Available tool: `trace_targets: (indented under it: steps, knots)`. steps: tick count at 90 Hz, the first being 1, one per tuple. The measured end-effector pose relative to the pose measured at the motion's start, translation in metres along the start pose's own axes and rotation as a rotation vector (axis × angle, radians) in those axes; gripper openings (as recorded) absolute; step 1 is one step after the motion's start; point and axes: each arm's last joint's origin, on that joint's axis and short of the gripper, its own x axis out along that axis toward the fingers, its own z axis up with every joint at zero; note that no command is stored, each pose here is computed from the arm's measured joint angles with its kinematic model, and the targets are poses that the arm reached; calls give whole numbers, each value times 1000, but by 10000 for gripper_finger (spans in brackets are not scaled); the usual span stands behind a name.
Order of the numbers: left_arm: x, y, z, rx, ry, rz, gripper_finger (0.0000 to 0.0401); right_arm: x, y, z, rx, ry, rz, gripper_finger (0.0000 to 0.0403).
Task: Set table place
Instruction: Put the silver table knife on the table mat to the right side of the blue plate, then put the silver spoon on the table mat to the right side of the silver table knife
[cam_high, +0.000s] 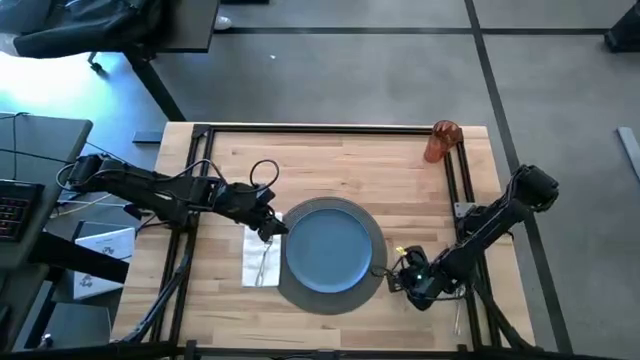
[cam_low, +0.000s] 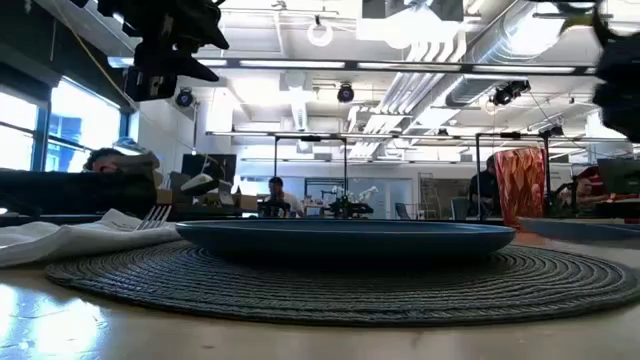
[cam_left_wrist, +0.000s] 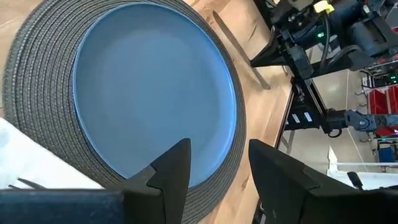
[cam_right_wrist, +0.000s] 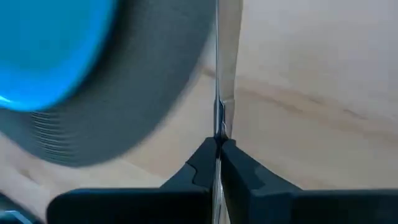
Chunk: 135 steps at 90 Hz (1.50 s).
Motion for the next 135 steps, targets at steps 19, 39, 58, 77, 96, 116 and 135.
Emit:
trace_targets:
  steps: [19, 39, 58, 77, 96, 116, 135]
  knots:
    - [0, 0, 0, 0, 8, -4, 146, 10, 18, 38, 67, -56, 11, 1]
    - [0, 0, 0, 0, 15, -9, 146, 16, 28, 67, 74, -23, 5, 0]
    - [0, 0, 0, 0, 15, -9, 146, 17, 37, 81, 74, -28, 64, 0]
    - [0, 0, 0, -6, 16, -9, 146, 18, 35, 84, 82, -32, 45, 0]
    - [0, 0, 0, -7, 15, -9, 146, 18, 32, 83, 110, 6, 9, 1]
    - [0, 0, 0, -8, 15, -9, 146, 18, 31, 83, 127, 20, -3, 25]
    - [0, 0, 0, -8, 15, -9, 146, 5, 31, 79, 68, 89, 12, 106]
